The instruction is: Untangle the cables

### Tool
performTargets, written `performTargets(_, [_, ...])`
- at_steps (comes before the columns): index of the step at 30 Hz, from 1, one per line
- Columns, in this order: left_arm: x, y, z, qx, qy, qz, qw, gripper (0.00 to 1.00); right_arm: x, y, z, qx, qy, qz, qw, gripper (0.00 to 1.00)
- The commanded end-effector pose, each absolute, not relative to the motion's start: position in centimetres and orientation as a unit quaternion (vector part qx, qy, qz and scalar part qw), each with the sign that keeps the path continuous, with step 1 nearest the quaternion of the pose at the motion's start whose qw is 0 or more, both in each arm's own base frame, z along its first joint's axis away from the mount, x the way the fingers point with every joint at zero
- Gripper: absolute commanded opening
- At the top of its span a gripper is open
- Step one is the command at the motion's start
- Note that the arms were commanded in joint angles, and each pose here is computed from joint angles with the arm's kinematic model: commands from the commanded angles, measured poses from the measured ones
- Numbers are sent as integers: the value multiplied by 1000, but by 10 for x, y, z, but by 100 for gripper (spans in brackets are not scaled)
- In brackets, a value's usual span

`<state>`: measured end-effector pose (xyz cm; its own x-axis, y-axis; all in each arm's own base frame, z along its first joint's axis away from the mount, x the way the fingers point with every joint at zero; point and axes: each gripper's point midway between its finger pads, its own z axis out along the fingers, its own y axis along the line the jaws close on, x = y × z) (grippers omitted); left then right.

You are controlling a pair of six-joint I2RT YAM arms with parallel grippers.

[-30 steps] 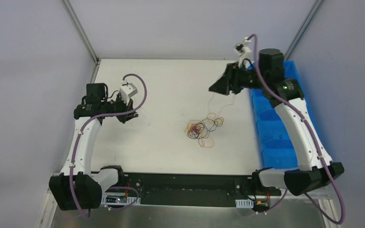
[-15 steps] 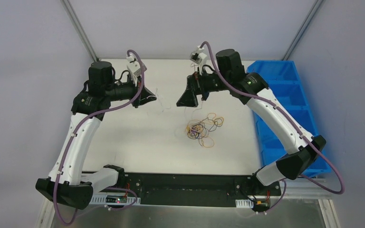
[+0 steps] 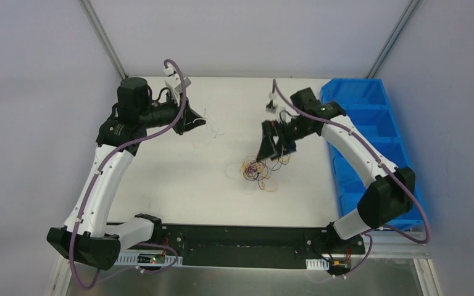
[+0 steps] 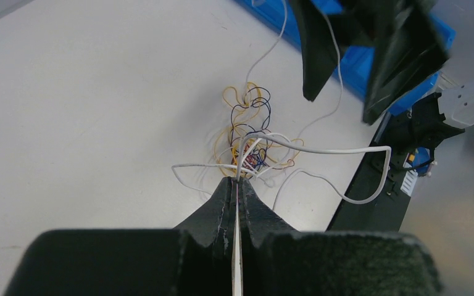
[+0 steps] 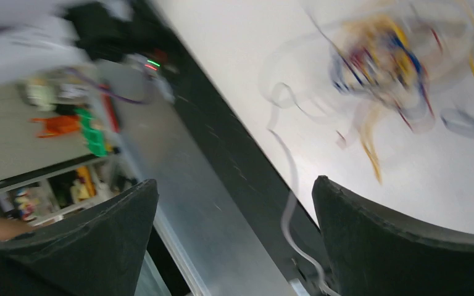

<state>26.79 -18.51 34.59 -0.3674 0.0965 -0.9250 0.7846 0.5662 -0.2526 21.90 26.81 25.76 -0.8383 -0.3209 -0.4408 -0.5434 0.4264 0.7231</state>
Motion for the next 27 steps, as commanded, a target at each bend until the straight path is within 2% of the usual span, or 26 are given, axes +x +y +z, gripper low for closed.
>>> performTargets(1, [267,-185,338,291,746,-362,477,0,177,180,160,-321,919,226,30,99])
performTargets(3, [268,-185,334,292,749,-361,473,0,204,152,154,-342,928,121,83,100])
performTargets(7, [273,-186,329,290,754,-360,467,0,255,134,194,-397,893,-7,211,100])
performTargets(11, [280,-187,327,292,755,-356,467,0,261,131,205,-513,818,-95,241,100])
performTargets(12, [282,-186,329,291,755,-354,469,0,253,132,205,-531,810,-86,234,100])
performTargets(15, [287,-188,331,283,755,-359,470,0,204,129,200,-585,799,-11,138,100])
performTargets(17, [286,-192,333,279,751,-372,468,0,202,122,194,-639,758,-55,120,100])
performTargets(19, [289,-196,337,259,747,-392,471,0,228,136,205,-661,709,-106,222,100])
performTargets(22, [287,-210,348,226,731,-456,456,0,226,166,234,-658,669,-42,343,100])
performTargets(24, [285,-223,358,205,712,-511,435,0,220,178,233,-665,654,-9,360,99])
performTargets(27, [281,-247,368,179,690,-579,396,0,220,186,222,-676,650,-3,346,100])
